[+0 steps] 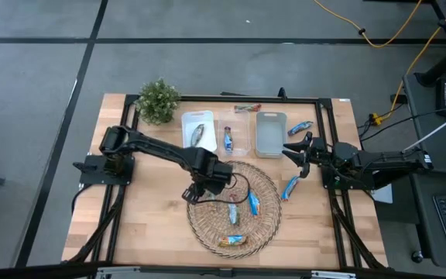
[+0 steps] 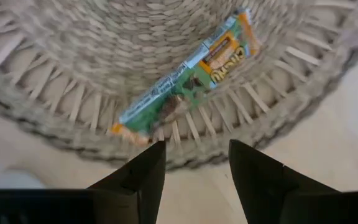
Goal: Pick and place Granola Bars by type
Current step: Put the middle left yellow granola bar into the gray bin
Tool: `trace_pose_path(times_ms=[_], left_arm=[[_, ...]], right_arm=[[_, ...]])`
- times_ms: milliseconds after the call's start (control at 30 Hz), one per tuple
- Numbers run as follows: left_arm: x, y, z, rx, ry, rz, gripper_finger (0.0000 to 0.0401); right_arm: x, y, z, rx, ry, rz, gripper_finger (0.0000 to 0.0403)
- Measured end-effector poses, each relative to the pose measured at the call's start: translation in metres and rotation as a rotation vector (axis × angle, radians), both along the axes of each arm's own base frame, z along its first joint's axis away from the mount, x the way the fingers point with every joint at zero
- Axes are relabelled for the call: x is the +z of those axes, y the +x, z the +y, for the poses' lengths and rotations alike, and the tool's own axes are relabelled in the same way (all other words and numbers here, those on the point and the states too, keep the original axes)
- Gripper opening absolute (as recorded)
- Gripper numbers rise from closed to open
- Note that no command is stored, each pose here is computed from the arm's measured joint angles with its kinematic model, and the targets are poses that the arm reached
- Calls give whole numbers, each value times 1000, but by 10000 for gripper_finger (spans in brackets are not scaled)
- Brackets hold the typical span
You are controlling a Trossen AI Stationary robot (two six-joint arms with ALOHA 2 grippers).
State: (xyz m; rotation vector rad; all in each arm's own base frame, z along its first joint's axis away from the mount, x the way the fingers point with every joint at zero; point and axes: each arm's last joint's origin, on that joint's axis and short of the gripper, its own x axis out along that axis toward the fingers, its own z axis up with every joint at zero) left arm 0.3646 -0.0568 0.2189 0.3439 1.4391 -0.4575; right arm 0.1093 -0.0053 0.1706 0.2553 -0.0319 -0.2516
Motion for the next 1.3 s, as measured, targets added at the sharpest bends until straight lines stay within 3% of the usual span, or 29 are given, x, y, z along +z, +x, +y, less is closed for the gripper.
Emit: trace_pose_path(times_ms=[133, 367, 733, 1067, 1200, 1300], left_arm=[[-18, -2, 0, -1, 3, -11, 188], [-19, -2, 2, 44, 38, -16, 233], [-34, 6, -1, -152, 187, -43, 278], [-59, 13, -2, -216, 186, -1, 257], [-63, 14, -2, -204, 204, 10, 220], [-62, 14, 0, -187, 243, 6, 171]], right_arm=[[0, 0, 0, 0, 1, 1, 142], [-1, 0, 0, 0, 3, 10, 142], [-3, 0, 0, 0, 8, 27, 142], [-6, 1, 0, 7, 53, 49, 142], [-6, 0, 0, 6, 51, 49, 142], [-6, 0, 0, 6, 51, 49, 142]])
